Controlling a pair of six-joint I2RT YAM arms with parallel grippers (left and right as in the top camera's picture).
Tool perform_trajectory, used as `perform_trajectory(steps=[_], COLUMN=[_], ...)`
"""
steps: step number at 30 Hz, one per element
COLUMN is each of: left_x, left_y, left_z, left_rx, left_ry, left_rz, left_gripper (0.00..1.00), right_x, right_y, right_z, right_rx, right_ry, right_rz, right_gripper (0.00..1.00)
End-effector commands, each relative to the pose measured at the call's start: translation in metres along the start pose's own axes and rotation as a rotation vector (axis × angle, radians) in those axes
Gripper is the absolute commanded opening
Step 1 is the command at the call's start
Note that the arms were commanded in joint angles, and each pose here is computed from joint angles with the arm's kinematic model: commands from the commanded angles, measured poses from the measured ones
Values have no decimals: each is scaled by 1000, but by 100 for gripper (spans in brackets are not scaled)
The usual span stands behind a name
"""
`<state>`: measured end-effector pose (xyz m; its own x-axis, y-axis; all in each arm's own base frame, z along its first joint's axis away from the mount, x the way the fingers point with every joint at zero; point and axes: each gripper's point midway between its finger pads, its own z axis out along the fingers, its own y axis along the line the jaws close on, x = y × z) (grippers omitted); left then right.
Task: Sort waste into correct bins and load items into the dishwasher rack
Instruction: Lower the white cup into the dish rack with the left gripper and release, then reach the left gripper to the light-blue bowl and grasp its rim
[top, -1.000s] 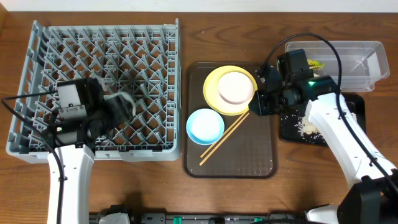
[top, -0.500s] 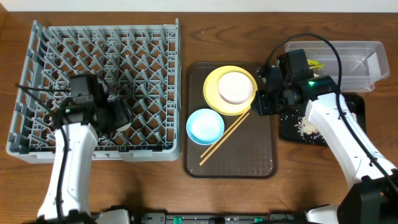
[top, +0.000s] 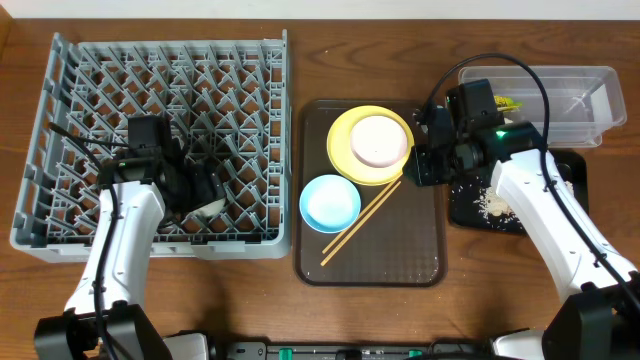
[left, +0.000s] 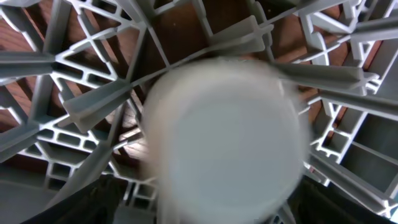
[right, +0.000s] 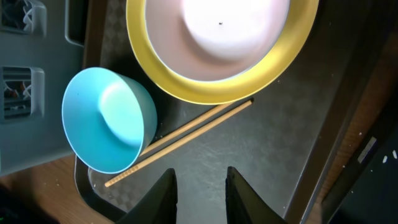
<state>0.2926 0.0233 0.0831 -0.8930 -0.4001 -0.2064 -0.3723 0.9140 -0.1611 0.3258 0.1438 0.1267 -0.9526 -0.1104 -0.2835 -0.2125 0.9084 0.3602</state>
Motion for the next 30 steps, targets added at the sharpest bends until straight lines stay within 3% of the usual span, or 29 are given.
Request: perform_trajectory(steps=[1,10,16,23,28,30], left_x=[-5,-16,-15,6,25,37], left_y=[-3,-15,-50,-102,-158,-185], left_z=[-6,-59,-96,-85,-71,-62], left_rx=[9,65,149,187,185,202], left_ry=[-19,-199,-340,-290,-235,-200], left_rz=[8,35,145,323,499,573], left_gripper=[91,98,99,100,100,100], right_x=[-5,-6,-4,4,8,10], right_y=[1,-3,-32,-73,-92,-97], right_z=[-8,-9,-15,-48,-77,-86], right_rx=[1,19,124,244,264,272], right_ry=[-24,-29,-28,-61,-120,-135], right_rz=[-22,-20,67,164,236,255], right_gripper=[25,29,30,35,66,68])
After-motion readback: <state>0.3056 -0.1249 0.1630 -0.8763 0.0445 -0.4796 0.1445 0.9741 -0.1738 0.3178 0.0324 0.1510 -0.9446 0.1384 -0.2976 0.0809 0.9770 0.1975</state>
